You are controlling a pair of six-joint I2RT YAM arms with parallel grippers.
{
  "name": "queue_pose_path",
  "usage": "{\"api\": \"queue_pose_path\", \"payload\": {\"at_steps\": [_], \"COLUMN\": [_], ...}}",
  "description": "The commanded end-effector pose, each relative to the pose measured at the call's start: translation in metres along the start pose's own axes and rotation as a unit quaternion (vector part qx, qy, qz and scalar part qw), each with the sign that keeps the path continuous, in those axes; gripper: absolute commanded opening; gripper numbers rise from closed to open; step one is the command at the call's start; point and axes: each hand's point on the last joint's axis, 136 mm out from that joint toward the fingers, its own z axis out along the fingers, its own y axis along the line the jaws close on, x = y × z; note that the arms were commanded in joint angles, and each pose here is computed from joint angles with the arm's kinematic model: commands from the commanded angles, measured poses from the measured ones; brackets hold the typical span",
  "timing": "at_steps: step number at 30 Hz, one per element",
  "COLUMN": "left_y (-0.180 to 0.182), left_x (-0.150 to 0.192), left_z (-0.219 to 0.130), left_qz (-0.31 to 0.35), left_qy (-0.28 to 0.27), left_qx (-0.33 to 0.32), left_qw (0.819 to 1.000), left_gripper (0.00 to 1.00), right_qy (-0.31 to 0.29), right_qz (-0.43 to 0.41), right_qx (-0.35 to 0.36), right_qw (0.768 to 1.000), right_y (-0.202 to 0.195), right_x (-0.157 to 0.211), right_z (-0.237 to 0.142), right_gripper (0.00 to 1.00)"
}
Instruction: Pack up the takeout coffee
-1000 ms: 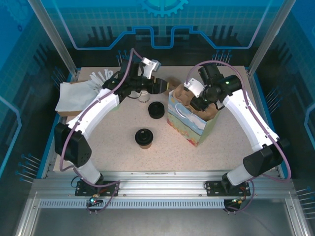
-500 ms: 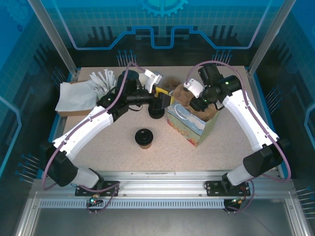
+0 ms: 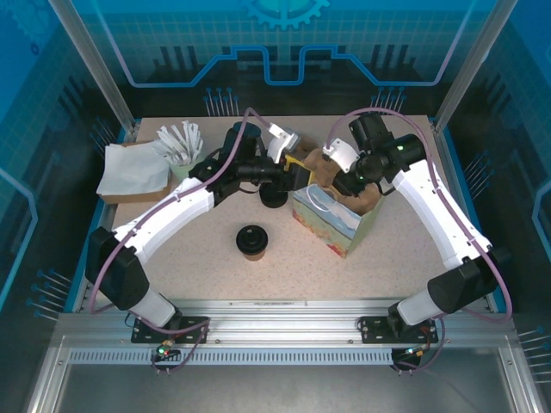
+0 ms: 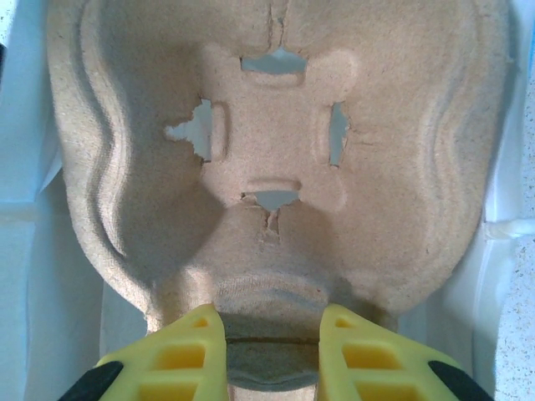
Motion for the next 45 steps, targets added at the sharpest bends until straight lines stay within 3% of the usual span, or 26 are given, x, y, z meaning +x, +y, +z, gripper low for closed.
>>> {"api": "queue_pose_path", "payload": {"at_steps": [1,21,26,34,45], "left_y": [0.007,0.037,0.058,0.061,0.071], "left_x": [-0.012,0.0,0.003,0.007,0.002], "left_z": [-0.004,-0.007,-0.006,0.005,0.002], "left_qz": [0.014,0.001,-0.013,-0.026,-0.04], "left_qy": [-0.009,0.004,0.029,0.044,0.04], "left_qx": [-0.015,-0.059,-0.099,-0.088,-0.098], "left_qw": [1.0,0.998,0.995,0.995,0.994], "left_gripper": [0.58,0.57,0.49,0.39,0.32], "right_qy": [0.001,0.011,0.01,0.012,0.018], "right_qz": [0.009,0.02,0.019,0.02,0.019], "right_qx": [-0.008,-0.008,-0.009,-0.009,-0.002], "right_qw": [1.0,1.0,1.0,1.0,1.0], "right_y": [0.004,0.005,0.005,0.005,0.004], "right_x": [0.007,0.019,0.019,0.019,0.024], "right_z": [-0.005,-0.003,-0.003,-0.002,-0.004], "right_gripper": [0.23,0.23,0.23,0.23,0.23]}}
